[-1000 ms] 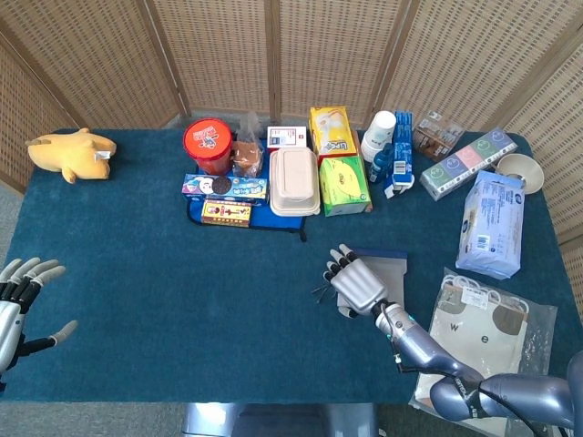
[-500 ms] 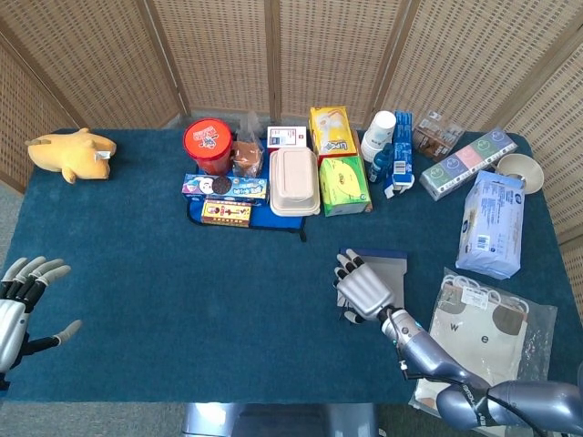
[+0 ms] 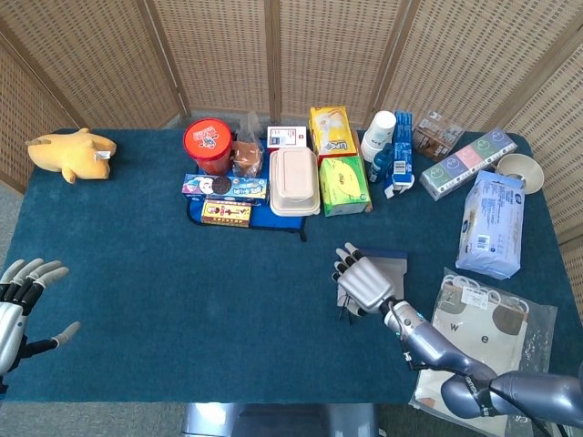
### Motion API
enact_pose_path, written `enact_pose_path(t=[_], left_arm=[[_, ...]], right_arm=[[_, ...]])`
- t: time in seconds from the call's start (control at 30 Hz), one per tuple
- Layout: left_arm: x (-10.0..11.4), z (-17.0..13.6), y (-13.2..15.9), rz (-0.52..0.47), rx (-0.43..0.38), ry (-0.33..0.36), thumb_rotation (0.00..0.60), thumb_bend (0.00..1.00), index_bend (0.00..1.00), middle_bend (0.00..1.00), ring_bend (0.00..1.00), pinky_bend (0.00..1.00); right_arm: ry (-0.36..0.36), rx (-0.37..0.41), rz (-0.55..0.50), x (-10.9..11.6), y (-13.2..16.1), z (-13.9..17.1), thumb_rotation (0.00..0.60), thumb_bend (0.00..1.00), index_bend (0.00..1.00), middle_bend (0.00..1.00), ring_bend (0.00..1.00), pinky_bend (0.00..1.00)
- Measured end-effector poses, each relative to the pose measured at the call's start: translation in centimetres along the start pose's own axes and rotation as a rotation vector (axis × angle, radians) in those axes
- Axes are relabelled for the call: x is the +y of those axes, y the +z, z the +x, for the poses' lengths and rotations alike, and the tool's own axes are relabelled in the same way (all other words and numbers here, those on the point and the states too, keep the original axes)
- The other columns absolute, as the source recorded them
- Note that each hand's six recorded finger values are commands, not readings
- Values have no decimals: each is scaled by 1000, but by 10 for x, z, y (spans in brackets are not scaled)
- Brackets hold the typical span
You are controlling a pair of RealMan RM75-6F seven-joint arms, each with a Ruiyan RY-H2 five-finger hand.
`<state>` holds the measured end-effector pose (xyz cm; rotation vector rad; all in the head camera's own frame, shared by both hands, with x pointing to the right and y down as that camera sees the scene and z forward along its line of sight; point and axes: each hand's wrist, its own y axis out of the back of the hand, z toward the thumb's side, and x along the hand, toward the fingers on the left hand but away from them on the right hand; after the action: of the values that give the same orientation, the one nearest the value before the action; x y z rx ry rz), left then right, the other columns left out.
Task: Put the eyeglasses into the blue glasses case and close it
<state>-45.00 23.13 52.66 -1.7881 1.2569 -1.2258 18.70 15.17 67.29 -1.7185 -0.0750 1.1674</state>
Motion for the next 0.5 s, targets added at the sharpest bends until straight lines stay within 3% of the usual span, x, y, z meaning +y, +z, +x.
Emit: enact_pose_path(t=[0.5], left_arm=[[-1, 3, 4, -8, -13, -4, 600, 132, 190, 180, 105, 0]], right_arm=[[45, -3, 65, -6, -13, 3, 486, 276, 382, 273, 106, 124]])
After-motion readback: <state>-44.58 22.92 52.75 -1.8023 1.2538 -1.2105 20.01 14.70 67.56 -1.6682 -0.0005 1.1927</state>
